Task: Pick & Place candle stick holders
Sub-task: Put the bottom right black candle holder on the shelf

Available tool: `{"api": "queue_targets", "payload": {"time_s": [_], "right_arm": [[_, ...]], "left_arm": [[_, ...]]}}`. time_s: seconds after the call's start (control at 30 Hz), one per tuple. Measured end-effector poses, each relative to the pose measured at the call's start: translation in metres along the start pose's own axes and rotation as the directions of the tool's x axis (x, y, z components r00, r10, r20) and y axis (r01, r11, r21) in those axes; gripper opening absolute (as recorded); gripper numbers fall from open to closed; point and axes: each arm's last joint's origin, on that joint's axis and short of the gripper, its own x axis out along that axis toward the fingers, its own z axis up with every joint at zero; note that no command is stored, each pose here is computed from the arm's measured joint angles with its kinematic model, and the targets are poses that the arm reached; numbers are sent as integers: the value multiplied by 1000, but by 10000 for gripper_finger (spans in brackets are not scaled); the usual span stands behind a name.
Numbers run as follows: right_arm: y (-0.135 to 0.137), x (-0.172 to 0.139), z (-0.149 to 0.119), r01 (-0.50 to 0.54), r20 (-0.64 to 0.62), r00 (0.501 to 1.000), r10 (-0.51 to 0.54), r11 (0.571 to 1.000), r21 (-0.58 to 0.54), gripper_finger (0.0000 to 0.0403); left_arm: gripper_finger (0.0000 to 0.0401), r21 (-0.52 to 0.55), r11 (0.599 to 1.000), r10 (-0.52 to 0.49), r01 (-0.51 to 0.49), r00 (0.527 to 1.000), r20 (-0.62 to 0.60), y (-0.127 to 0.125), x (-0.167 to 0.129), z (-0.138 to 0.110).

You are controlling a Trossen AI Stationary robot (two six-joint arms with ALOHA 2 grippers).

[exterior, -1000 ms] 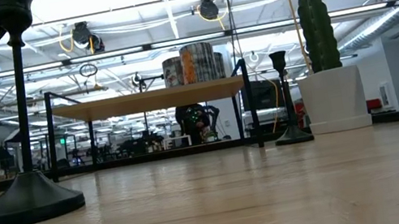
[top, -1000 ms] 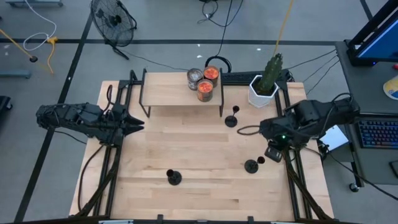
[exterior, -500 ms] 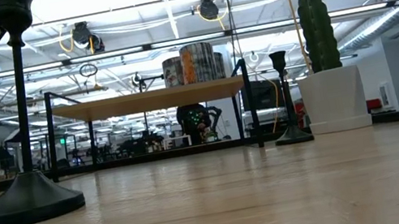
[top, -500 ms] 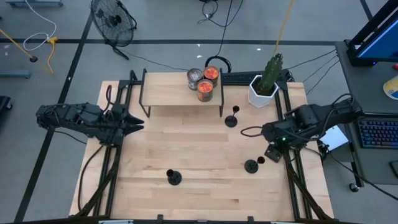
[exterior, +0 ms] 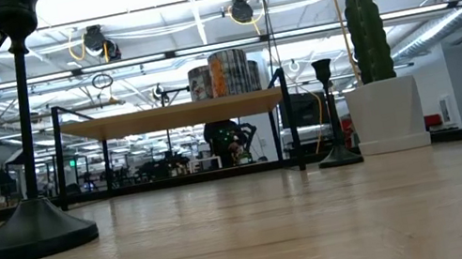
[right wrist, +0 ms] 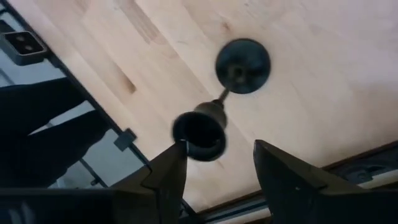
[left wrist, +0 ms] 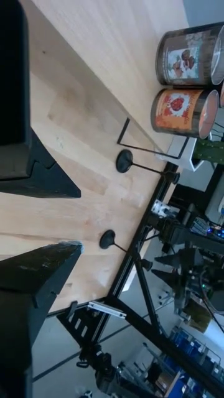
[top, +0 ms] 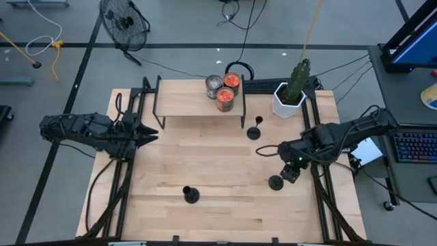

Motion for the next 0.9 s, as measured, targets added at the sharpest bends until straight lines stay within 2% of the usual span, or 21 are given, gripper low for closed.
{"api": "queue_targets", "payload": {"time_s": [0.4,0.63,0.77,0.9], "right_arm": [[0,8,3,19,-7,1000,-19,1000,5,169],[-6,28,6,48,-22,999,-48,999,-5,154],[-6,31,7,35,-14,999,-36,999,-11,135],[-4,31,9,25,12,1000,-25,1000,-17,97]], "left_arm": [[131,-1,1000,0,0,1000,0,0,0,0],[131,-1,1000,0,0,1000,0,0,0,0],[131,-2,1000,0,0,1000,0,0,0,0],[131,-7,1000,-2,2,1000,3,0,0,0]]}}
